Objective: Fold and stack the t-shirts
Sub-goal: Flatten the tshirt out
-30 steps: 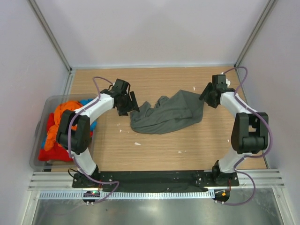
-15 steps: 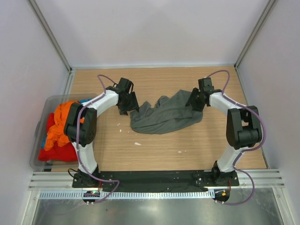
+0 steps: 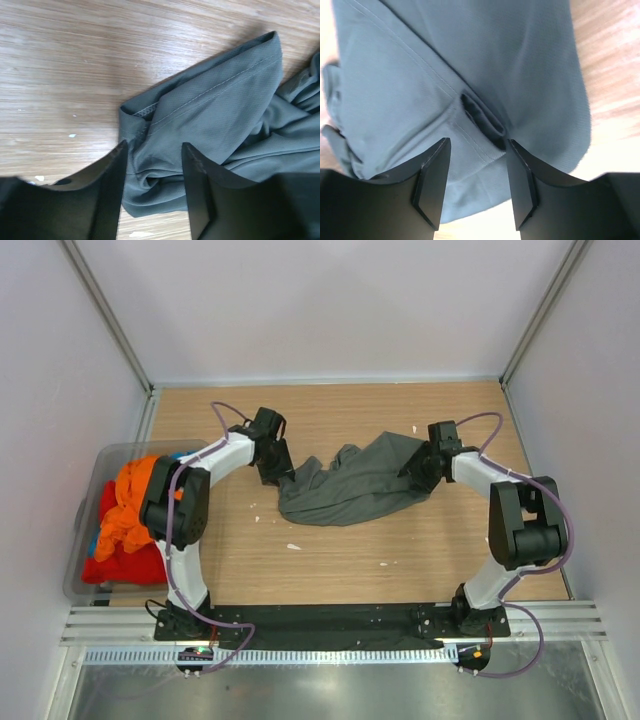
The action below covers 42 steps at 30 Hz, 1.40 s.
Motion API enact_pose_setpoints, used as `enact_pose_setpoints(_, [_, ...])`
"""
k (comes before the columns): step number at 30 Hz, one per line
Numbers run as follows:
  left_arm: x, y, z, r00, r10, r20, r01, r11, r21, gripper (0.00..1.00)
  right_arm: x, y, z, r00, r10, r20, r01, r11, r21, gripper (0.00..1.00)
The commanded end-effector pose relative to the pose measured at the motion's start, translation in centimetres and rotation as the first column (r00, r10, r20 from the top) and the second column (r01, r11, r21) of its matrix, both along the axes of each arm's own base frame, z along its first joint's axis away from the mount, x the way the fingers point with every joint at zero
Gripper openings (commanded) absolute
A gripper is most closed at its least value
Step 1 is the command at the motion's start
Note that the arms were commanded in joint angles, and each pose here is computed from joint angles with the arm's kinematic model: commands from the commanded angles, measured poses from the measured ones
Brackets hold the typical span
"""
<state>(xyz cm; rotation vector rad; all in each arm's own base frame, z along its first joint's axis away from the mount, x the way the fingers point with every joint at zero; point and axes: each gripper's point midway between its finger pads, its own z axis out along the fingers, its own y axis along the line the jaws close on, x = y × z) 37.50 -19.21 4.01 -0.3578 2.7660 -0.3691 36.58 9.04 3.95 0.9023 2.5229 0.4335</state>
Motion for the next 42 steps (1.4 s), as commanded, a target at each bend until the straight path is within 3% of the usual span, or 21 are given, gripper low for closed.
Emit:
enact_pose_setpoints(1, [1.1, -1.3, 0.6, 0.999, -0.008, 0.031, 0.009, 0.998, -0.056, 0.45, 2.4, 0.5, 2.3, 0.991, -0.026, 0.133, 0.021, 0.999, 0.042, 0.53])
enact_pose_setpoints(6, [1.9, -1.9, 1.1, 0.999, 0.003, 0.034, 0.000, 0.997, -0.076, 0.17, 3.5, 1.3, 1.9, 0.991, 0.010, 0.136, -0.018, 0.998, 0.060, 0.46])
enact_pose_setpoints(9, [1.8, -1.5, 0.8, 1.000, 0.015, 0.013, -0.014, 0.999, -0.048, 0.07, 3.6, 1.2, 1.5, 0.993, 0.012, 0.119, -0.018, 0.999, 0.050, 0.45])
enact_pose_setpoints(12, [1.6, -0.6, 0.7, 1.000, 0.026, 0.011, -0.026, 1.000, -0.005, 0.00, 3.5, 0.8, 1.6, 0.992, 0.014, 0.125, -0.018, 0.999, 0.027, 0.35])
enact_pose_setpoints(15, [1.3, 0.2, 0.9, 1.000, 0.024, 0.015, -0.025, 0.999, 0.032, 0.01, 3.3, 0.7, 1.5, 0.992, 0.031, 0.124, -0.033, 0.999, 0.011, 0.13])
enact_pose_setpoints(16, [1.3, 0.5, 1.0, 1.000, 0.024, 0.021, -0.025, 0.999, 0.044, 0.04, 3.1, 0.6, 1.3, 0.993, 0.034, 0.114, -0.034, 0.999, 0.005, 0.01])
enact_pose_setpoints(17, [1.4, 0.8, 1.6, 0.999, 0.028, 0.039, -0.030, 0.998, 0.060, 0.21, 3.1, 0.4, 1.5, 0.992, 0.034, 0.118, -0.034, 0.999, -0.003, 0.01])
enact_pose_setpoints(18, [1.3, 1.3, 1.9, 0.999, 0.023, 0.047, -0.027, 0.996, 0.083, 0.32, 3.0, 0.3, 1.7, 0.992, 0.035, 0.121, -0.034, 0.999, -0.011, 0.01])
enact_pose_setpoints(20, [1.6, 2.0, 3.0, 0.996, 0.028, 0.083, -0.037, 0.993, 0.110, 0.49, 2.9, 0.1, 2.1, 0.991, 0.044, 0.130, -0.040, 0.999, -0.029, 0.01])
enact_pose_setpoints(21, [1.6, 2.2, 3.2, 0.995, 0.019, 0.093, -0.030, 0.992, 0.123, 0.52, 2.9, -0.3, 2.4, 0.990, 0.041, 0.136, -0.035, 0.998, -0.045, 0.01])
enact_pose_setpoints(27, [2.3, 2.7, 2.8, 0.996, 0.009, 0.093, -0.019, 0.994, 0.111, 0.52, 2.1, -2.0, 4.4, 0.985, 0.036, 0.170, -0.012, 0.990, -0.138, 0.01])
enact_pose_setpoints(33, [2.4, 1.0, 0.9, 0.999, -0.019, 0.051, 0.016, 0.999, 0.042, 0.50, 1.1, -1.8, 5.0, 0.980, 0.049, 0.192, -0.024, 0.992, -0.126, 0.01])
enact_pose_setpoints(40, [1.5, 0.7, -1.8, 1.000, -0.016, -0.018, 0.016, 0.999, 0.037, 0.42, 0.9, -1.9, 5.7, 0.976, 0.057, 0.209, -0.029, 0.990, -0.135, 0.01])
enact_pose_setpoints(42, [1.6, 0.5, -1.9, 1.000, -0.014, -0.018, 0.015, 0.999, 0.032, 0.31, 1.1, -1.9, 6.2, 0.973, 0.053, 0.223, -0.024, 0.991, -0.133, 0.01])
